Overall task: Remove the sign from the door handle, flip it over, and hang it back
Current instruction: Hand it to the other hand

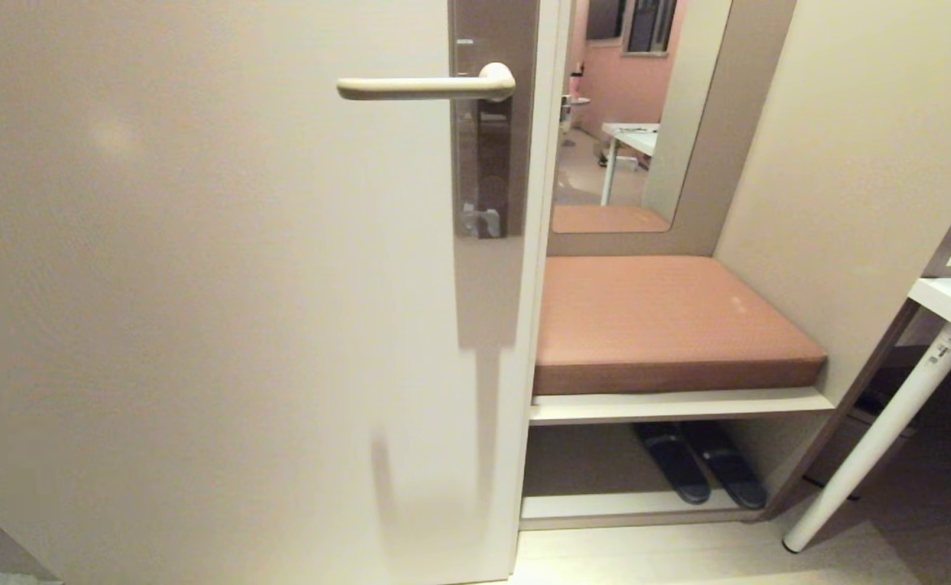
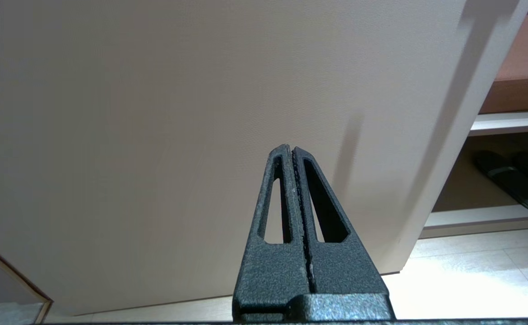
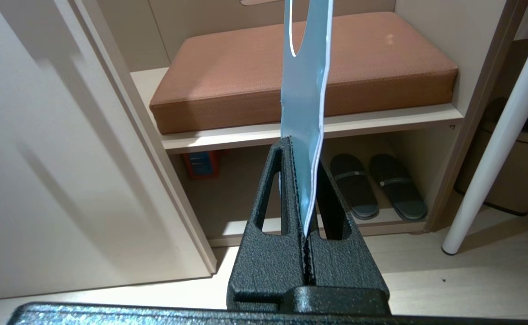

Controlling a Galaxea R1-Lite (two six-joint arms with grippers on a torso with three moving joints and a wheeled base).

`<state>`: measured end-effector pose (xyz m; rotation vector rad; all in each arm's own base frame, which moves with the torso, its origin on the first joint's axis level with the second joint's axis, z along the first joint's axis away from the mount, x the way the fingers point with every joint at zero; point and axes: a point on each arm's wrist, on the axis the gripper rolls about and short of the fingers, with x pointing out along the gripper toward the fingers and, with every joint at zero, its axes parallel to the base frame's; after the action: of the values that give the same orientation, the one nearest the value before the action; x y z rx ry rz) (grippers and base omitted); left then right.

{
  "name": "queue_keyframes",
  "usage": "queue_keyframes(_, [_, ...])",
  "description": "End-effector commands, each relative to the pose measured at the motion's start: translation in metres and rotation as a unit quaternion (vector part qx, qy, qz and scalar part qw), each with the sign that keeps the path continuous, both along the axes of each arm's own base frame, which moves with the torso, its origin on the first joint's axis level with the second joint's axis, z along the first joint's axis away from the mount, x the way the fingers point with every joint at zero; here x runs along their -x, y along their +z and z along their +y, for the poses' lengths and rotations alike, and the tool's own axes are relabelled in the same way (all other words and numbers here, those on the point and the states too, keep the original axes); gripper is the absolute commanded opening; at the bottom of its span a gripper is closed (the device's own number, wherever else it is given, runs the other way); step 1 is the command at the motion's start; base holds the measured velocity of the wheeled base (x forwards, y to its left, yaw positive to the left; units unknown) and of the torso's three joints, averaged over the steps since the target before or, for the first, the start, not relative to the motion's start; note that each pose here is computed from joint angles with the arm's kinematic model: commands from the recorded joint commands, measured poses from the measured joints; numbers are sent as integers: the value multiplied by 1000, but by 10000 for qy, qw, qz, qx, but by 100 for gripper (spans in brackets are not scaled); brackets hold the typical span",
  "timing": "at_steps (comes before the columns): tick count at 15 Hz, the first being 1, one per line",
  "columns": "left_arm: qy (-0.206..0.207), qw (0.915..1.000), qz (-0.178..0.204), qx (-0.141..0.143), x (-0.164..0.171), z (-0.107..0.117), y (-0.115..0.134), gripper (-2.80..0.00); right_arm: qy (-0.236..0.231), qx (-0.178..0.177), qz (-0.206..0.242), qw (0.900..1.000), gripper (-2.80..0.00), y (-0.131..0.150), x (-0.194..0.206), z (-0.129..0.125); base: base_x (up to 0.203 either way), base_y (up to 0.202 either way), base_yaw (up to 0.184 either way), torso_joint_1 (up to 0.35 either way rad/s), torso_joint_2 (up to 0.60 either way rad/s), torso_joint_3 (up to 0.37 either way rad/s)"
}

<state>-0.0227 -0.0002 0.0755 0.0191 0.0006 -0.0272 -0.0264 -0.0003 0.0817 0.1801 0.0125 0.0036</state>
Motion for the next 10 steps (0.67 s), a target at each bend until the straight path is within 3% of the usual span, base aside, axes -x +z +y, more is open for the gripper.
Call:
queue_keyframes(1, [-2, 10000, 3, -4, 0, 0, 0, -280, 8, 17, 15, 10000, -280, 0, 0, 0, 0, 0, 0, 0, 0, 0])
queue_keyframes(3, [-2, 10000, 3, -4, 0, 0, 0, -280, 20, 338, -4, 9994, -280, 0, 0, 0, 0, 0, 0, 0, 0, 0])
queue_keyframes(5, [-2, 10000, 3, -4, 0, 0, 0, -280, 40, 1042, 75, 9945, -280, -5, -2, 0, 0, 0, 0, 0, 0, 0])
queue_keyframes(6, [-2, 10000, 3, -4, 0, 0, 0, -280, 34, 1227, -28, 9924, -280, -6, -3, 0, 0, 0, 0, 0, 0, 0])
queue_keyframes(10, [-2, 10000, 3, -4, 0, 0, 0, -280, 12, 1075, -81, 9942, -280, -6, -4, 0, 0, 0, 0, 0, 0, 0])
